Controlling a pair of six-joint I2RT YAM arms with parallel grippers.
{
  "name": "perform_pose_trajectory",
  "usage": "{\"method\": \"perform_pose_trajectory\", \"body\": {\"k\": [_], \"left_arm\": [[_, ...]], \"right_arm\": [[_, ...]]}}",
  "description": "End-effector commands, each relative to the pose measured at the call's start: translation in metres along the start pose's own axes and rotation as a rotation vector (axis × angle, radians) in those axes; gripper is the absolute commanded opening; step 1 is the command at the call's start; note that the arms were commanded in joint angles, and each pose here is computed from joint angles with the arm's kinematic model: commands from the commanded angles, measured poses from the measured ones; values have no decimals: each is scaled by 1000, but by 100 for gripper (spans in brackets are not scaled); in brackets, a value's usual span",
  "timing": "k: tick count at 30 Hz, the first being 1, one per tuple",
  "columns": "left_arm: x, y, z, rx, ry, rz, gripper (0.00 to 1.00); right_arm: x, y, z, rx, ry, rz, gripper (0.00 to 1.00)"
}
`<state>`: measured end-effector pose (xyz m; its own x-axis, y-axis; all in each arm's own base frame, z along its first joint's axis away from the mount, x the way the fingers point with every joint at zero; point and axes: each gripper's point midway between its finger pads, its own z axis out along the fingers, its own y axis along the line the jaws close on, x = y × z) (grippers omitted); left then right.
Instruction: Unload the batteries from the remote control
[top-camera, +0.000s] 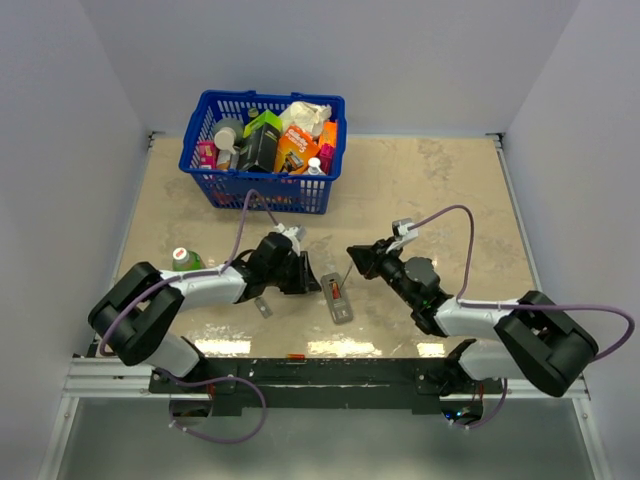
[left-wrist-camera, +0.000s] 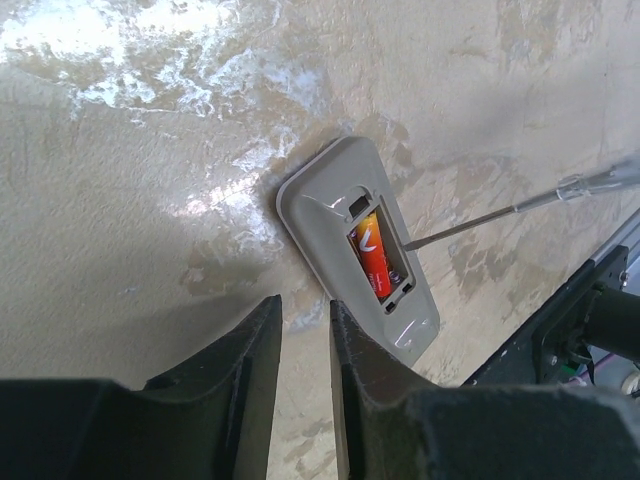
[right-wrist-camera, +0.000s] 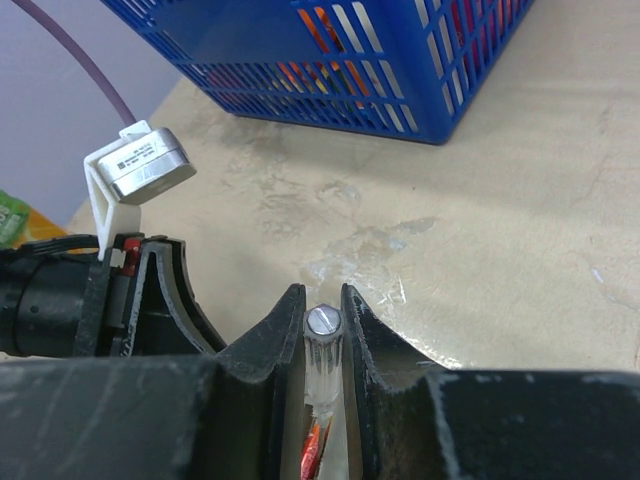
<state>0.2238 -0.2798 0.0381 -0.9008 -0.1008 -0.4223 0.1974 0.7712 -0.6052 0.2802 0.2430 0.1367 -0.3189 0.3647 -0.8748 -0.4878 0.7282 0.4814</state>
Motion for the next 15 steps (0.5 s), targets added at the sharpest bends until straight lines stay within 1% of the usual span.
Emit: {"method": "perform_pose_trajectory", "body": {"k": [1,5,8,15], "left_arm": [[-14,-18,4,77,-35,16,30],[-11,-20,10,103,-22,-2,30],[-8,-21,13,120,-7,-10,28],[-6,-13,17,85,-1,-8,28]], "right_arm": [[-5,-2,0,5,-41,-33,0],[7,0,6,2,-18,-49,0],[7,3,7,-12,-34,-34,0],[7,7,9,-19,-39,-21,0]]}}
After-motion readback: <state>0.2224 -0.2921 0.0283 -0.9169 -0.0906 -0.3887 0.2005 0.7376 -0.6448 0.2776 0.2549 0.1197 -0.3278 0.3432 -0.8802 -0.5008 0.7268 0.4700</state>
